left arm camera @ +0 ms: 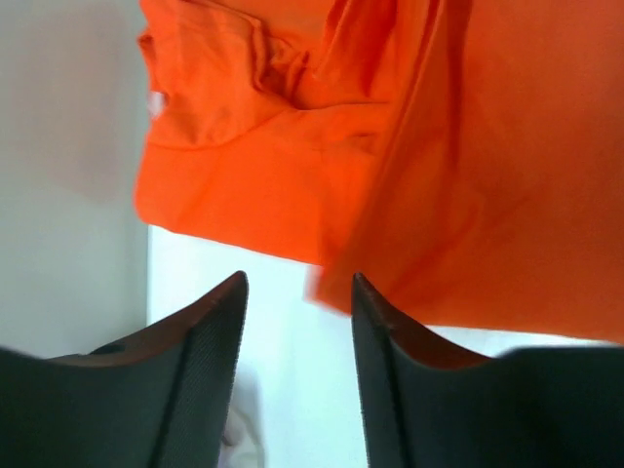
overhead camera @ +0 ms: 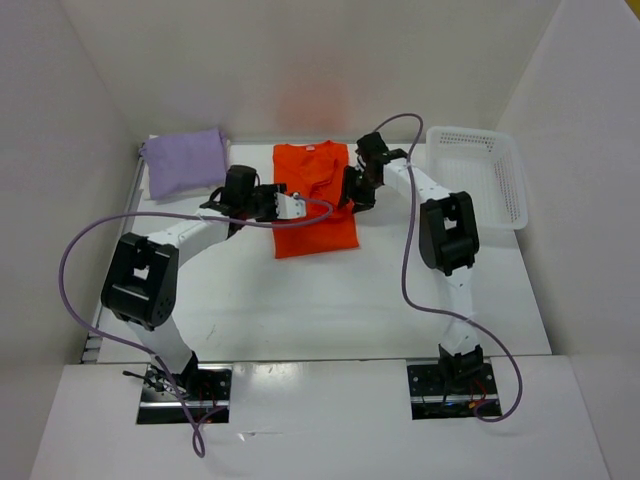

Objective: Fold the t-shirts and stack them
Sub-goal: Fold the folded rectangular tshirt in 1/3 of the way

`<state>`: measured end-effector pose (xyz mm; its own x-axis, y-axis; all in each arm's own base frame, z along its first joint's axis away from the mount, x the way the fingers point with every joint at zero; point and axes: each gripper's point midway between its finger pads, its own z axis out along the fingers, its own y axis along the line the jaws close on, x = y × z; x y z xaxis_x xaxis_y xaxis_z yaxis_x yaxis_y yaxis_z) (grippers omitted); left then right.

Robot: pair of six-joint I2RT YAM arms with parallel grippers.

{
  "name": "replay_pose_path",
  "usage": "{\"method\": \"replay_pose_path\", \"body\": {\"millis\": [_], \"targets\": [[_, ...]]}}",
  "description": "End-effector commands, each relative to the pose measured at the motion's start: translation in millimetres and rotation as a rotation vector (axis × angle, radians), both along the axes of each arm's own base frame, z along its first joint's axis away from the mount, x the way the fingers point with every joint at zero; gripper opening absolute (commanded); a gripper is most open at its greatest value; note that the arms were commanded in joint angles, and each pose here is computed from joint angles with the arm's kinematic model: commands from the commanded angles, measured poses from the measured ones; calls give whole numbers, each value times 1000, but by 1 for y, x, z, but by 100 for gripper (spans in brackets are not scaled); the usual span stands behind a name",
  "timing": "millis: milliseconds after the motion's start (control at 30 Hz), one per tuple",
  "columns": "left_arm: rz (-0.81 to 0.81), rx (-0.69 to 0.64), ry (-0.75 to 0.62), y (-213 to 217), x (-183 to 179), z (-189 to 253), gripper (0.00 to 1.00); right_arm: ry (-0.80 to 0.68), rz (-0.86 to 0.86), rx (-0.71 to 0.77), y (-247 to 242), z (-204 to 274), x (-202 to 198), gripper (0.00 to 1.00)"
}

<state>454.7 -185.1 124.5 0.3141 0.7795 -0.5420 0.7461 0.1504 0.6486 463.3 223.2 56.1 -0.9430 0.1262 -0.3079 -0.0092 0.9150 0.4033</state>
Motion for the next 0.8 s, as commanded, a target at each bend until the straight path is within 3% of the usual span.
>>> {"method": "replay_pose_path", "body": {"millis": [0,167,267,333,500,567,667,767], "targets": [[19,-17,-92,1,16,13,60,-90,8,11,-4,32,27,57],[141,39,-147,33,33,19,64,-243,-57,-32,-29,82,59,71],[147,50,-141,40,28,33,65,-287,-43,-30,-30,109,56,71],[127,63,-150,41,21,44,65,-265,-29,-33,-32,105,44,69],[150,55,13,45,-6,19,65,-195,-16,-25,-28,60,24,69],[208,-9,75,44,-9,17,65,-197,-4,-43,-25,47,27,69],[314,-252,266,33,-18,27,65,-245,28,-144,-16,44,46,69],[410,-555,563,16,-40,39,64,-284,26,-162,-13,50,57,69]]}}
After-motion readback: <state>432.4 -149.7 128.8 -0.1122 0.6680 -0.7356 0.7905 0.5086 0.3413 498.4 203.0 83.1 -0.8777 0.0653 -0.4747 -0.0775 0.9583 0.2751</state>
